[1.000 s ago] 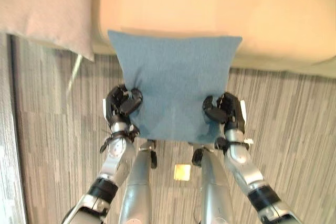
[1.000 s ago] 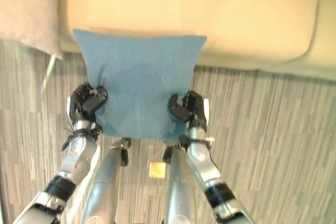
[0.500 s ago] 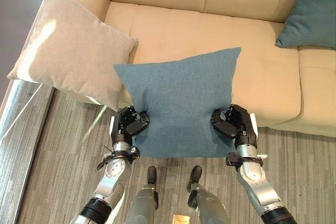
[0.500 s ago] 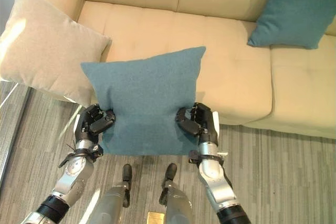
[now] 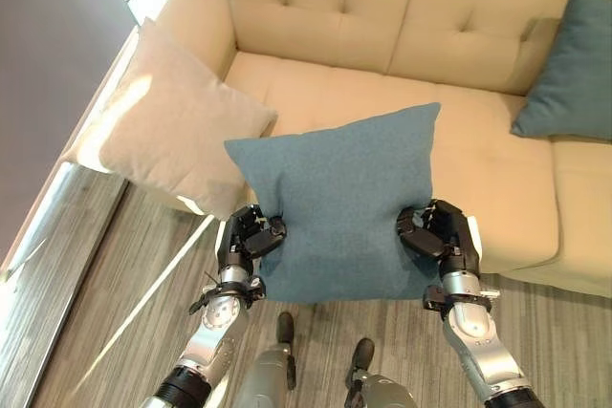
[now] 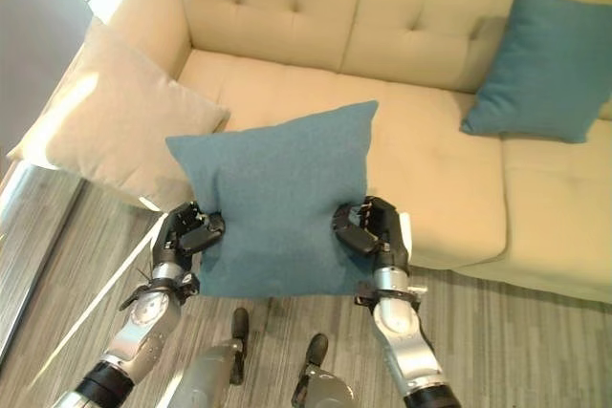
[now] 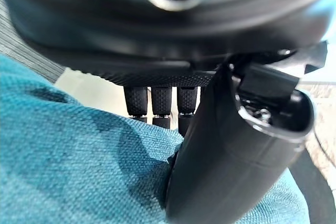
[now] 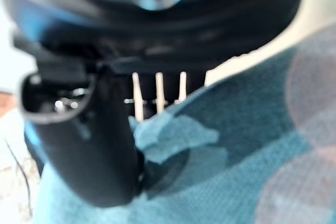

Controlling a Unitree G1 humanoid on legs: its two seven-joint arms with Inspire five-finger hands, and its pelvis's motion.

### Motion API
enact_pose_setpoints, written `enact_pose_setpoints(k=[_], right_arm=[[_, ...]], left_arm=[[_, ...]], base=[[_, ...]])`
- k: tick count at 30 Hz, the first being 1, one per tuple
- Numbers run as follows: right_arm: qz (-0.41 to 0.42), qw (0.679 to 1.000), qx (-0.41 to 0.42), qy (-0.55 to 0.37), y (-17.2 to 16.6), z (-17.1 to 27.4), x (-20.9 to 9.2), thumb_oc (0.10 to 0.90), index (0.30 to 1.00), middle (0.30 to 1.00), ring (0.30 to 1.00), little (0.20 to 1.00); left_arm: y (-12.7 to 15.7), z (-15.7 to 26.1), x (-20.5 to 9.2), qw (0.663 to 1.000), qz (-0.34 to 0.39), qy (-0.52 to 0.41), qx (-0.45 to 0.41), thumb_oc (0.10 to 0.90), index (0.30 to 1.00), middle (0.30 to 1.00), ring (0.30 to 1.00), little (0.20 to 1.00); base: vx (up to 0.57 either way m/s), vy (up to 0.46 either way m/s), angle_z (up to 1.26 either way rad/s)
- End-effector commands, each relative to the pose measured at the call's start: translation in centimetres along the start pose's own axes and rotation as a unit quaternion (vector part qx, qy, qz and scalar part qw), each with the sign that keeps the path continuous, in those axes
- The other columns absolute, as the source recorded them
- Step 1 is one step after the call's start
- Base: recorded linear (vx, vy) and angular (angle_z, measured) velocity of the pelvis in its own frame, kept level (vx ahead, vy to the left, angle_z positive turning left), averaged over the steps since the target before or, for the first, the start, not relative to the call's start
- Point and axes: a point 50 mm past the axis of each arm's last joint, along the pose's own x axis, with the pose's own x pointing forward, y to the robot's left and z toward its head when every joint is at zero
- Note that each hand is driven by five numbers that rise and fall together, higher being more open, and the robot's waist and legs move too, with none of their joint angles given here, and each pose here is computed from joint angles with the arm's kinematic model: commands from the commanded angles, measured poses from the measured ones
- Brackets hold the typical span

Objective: Pick up all the scattered cushions and arrange them neatly on the sofa.

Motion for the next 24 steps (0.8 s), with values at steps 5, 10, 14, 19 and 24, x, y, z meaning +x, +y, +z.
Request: enact_pose_setpoints(k=[5, 10, 14, 19, 24], right_arm=[[0.127, 0.968, 0.081, -0.201, 5.3, 8.1, -0.2, 0.400, 0.300, 0.300, 0.300, 0.300], [0.130, 0.969, 0.081, -0.193, 5.1, 7.8, -0.1, 0.400, 0.300, 0.300, 0.300, 0.300], [0.126, 0.971, 0.081, -0.187, 4.8, 7.5, 0.1, 0.400, 0.300, 0.300, 0.300, 0.300], [0.108, 0.976, 0.063, -0.178, 3.4, 6.9, -0.1, 0.400, 0.300, 0.300, 0.300, 0.300], [0.094, 0.978, 0.065, -0.172, 2.6, 6.7, -0.1, 0.400, 0.300, 0.300, 0.300, 0.300]], left_arm=[[-5.1, 4.4, -0.9, 0.981, -0.146, -0.127, 0.001, 0.400, 0.300, 0.300, 0.300, 0.300], [-4.2, 4.4, -0.9, 0.983, -0.131, -0.130, -0.004, 0.400, 0.300, 0.300, 0.300, 0.300], [-4.1, 4.8, -0.8, 0.981, -0.134, -0.138, -0.016, 0.400, 0.300, 0.300, 0.300, 0.300], [-5.3, 4.3, -0.9, 0.980, -0.151, -0.127, -0.031, 0.400, 0.300, 0.300, 0.300, 0.300], [-5.9, 4.0, -1.0, 0.979, -0.163, -0.117, -0.042, 0.400, 0.300, 0.300, 0.300, 0.300]], base=[[0.13, 0.170, -0.24], [0.17, 0.019, -0.19], [0.18, -0.093, 0.05], [0.14, -0.116, 0.69], [0.06, -0.077, 0.48]])
